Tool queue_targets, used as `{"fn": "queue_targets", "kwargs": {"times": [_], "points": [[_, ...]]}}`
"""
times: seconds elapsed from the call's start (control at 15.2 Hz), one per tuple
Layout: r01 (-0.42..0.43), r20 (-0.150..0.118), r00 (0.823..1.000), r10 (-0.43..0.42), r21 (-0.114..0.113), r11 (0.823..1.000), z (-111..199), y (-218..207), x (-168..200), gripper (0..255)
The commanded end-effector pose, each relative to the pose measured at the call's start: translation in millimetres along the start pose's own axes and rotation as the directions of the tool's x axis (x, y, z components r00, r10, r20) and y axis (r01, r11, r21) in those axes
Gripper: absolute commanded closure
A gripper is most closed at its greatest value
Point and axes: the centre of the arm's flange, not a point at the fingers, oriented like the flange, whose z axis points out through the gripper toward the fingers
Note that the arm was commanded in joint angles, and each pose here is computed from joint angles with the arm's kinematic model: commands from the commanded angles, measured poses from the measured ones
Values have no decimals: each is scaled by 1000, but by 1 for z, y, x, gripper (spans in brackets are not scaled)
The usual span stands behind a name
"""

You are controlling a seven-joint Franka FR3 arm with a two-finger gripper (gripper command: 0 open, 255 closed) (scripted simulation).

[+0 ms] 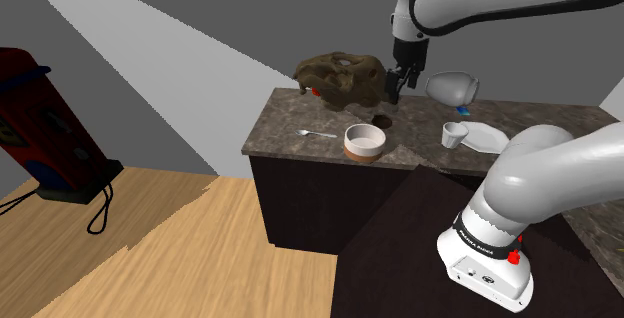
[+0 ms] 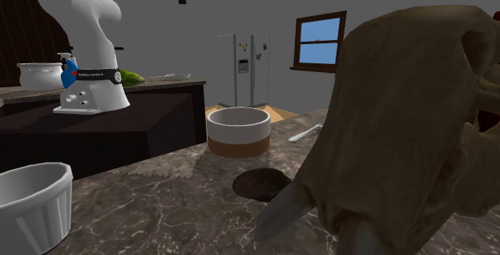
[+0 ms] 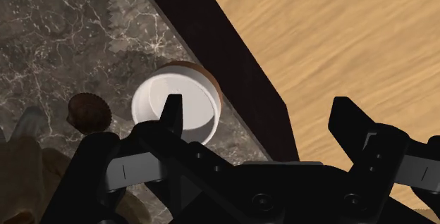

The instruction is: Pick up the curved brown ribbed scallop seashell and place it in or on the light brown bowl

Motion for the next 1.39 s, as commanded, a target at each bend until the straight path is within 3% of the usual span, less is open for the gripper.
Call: {"fn": "queue_targets", "kwargs": {"times": [0.0,1.32], "points": [[9,-6,1000,-10,-14,1000,20,14,8,0],[90,-33,995,-96,-154,984,216,148,91,0]]}}
